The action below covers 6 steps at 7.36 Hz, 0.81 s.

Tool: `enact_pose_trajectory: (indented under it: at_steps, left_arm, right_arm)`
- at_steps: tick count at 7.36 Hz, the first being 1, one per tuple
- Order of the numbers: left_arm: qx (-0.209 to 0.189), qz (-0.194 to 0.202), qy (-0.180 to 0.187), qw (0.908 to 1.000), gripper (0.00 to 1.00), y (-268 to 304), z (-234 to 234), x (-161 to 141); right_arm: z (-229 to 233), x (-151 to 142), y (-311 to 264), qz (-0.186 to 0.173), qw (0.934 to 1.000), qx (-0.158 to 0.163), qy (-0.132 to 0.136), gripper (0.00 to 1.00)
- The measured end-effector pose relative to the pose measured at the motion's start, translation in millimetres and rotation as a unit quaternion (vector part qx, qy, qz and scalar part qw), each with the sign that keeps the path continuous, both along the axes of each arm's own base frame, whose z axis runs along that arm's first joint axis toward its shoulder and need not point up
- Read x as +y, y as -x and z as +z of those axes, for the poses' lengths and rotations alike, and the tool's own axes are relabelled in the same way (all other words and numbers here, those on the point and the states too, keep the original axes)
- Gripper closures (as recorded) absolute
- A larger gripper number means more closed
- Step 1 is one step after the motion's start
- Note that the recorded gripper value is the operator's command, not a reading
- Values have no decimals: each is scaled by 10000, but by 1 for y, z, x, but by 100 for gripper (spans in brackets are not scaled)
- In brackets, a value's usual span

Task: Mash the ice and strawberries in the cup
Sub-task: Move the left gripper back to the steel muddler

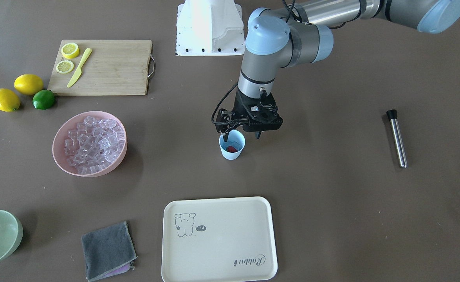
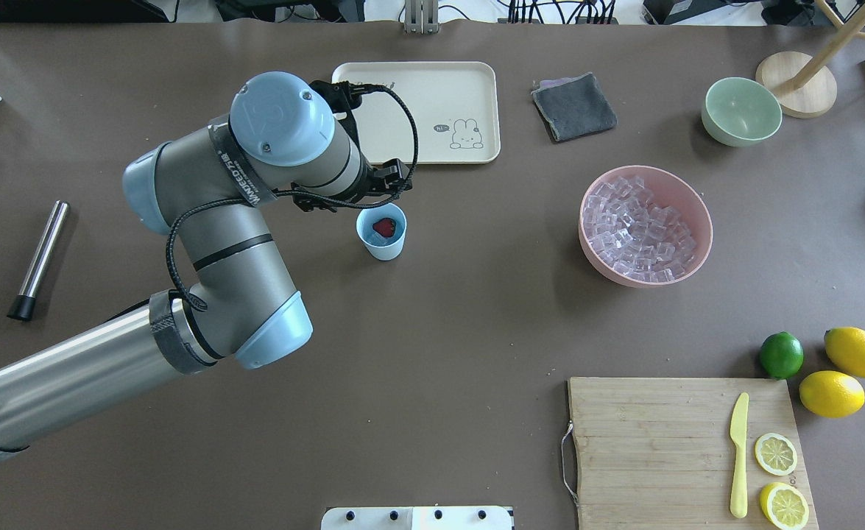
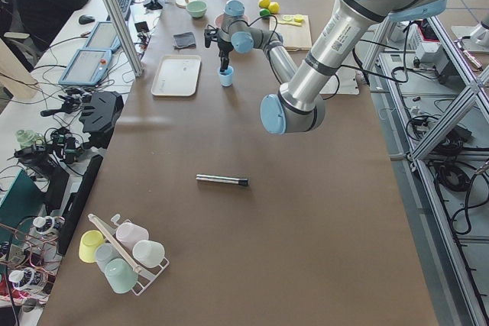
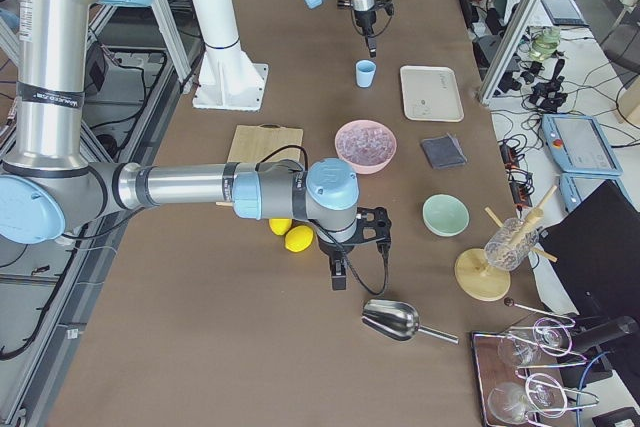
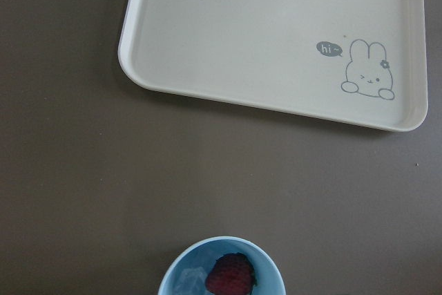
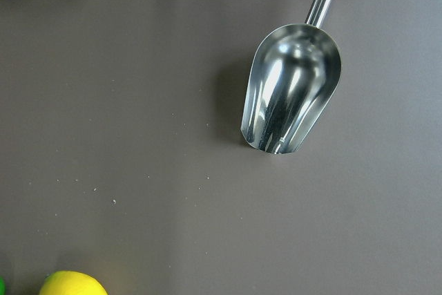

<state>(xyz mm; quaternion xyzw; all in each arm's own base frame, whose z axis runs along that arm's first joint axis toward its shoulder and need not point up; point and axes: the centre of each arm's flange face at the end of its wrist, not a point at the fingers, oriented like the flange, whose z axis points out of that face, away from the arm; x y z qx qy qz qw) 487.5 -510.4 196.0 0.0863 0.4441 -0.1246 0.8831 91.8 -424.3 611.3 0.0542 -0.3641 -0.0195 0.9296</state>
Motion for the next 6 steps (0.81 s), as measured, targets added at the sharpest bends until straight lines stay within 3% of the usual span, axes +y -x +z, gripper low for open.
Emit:
enact_pose_trajectory:
  at_steps: [2,4,6]
  left_arm:
    - [-370,357,20,9987,3,94,96,-33]
    - [-934,818,-234,9920,3,201,205,-62]
    - [-995,1150,-338,9878,3,267,303,-74]
  right_arm:
    - [-1,0,0,0,10000,3,-17,0]
    - [-4,0,0,0,10000,0,-39,0]
    - [-5,0,0,0,10000,-2,-48,0]
